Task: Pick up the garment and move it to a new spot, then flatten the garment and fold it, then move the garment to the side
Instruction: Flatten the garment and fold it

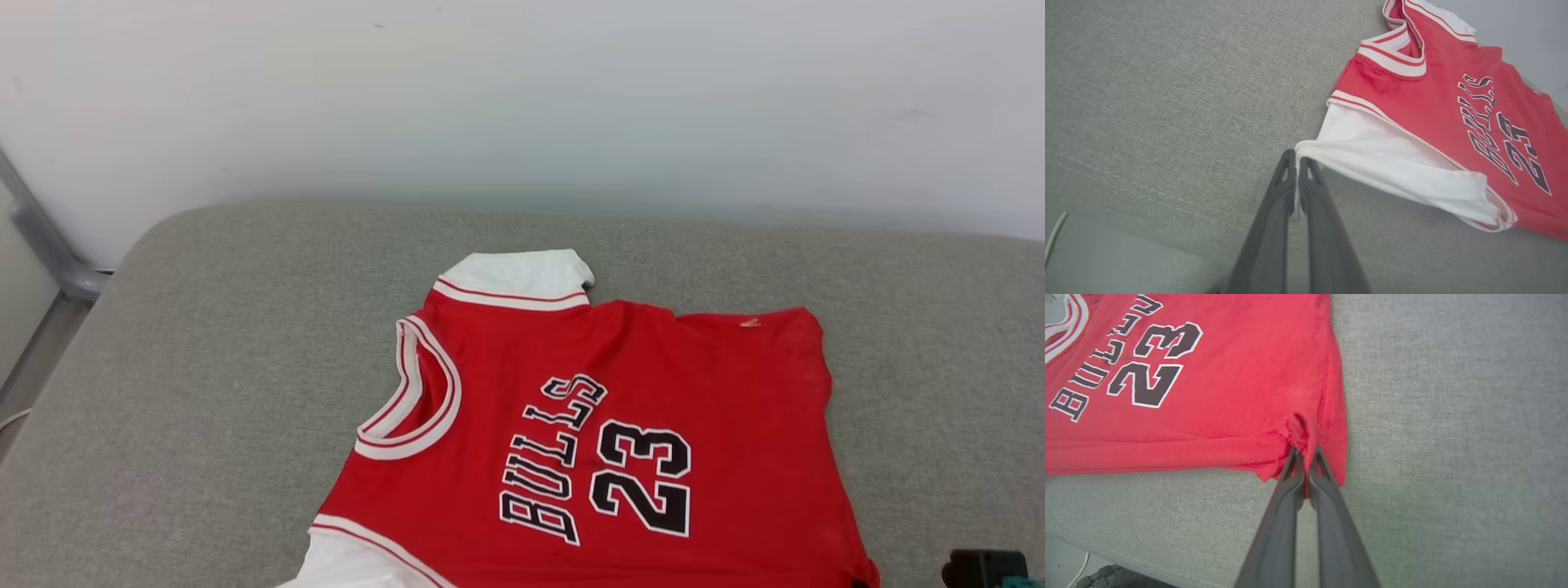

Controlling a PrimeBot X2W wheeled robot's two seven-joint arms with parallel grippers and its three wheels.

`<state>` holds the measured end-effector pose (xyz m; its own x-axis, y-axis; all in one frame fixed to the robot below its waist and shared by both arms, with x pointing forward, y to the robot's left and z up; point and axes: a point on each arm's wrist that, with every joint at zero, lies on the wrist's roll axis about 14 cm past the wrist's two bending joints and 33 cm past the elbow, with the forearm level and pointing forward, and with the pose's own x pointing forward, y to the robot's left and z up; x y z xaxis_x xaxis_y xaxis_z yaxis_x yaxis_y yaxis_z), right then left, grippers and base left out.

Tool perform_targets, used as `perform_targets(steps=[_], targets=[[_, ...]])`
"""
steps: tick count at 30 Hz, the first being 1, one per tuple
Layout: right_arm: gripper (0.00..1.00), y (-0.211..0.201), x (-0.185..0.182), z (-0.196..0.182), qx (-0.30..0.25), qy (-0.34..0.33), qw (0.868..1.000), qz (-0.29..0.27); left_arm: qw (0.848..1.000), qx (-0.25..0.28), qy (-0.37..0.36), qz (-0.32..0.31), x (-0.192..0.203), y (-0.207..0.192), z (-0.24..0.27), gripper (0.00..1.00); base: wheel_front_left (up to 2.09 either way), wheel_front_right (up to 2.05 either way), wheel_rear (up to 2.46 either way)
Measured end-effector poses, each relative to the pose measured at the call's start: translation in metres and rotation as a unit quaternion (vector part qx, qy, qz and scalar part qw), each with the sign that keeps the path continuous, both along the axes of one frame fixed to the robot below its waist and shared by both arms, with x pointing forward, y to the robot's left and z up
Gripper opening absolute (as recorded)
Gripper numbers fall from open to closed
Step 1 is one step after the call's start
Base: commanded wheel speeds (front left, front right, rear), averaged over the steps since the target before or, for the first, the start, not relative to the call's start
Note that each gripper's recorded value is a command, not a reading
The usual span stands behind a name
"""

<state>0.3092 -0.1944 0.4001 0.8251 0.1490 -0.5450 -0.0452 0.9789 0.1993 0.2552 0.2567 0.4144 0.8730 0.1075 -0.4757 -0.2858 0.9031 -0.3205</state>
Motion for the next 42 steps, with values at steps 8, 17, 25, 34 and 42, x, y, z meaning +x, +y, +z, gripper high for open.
perform_targets(steps=[8, 17, 25, 34, 42], targets=[[0.00, 0.003, -0.018, 0.005, -0.008, 0.015, 1.000, -0.002, 1.000, -0.007, -0.006, 0.016, -0.018, -0.001, 0.009, 0.00, 0.00, 0.00, 0.00], [0.00, 0.010, 0.004, 0.020, -0.017, -0.006, 1.000, 0.004, 0.997, 0.001, -0.072, -0.032, 0.032, -0.015, 0.042, 0.00, 0.00, 0.00, 0.00], [0.00, 0.014, 0.039, 0.027, -0.028, -0.017, 0.999, 0.022, 0.993, -0.002, -0.093, -0.072, 0.079, -0.029, 0.048, 0.00, 0.00, 0.00, 0.00], [0.00, 0.026, 0.079, 0.014, -0.035, -0.006, 0.998, 0.044, 0.992, -0.012, -0.075, -0.096, 0.125, -0.040, 0.027, 0.00, 0.00, 0.00, 0.00], [0.00, 0.034, 0.088, -0.016, -0.032, 0.026, 0.998, 0.055, 0.993, -0.020, -0.029, -0.115, 0.140, -0.047, -0.006, 0.00, 0.00, 0.00, 0.00]])
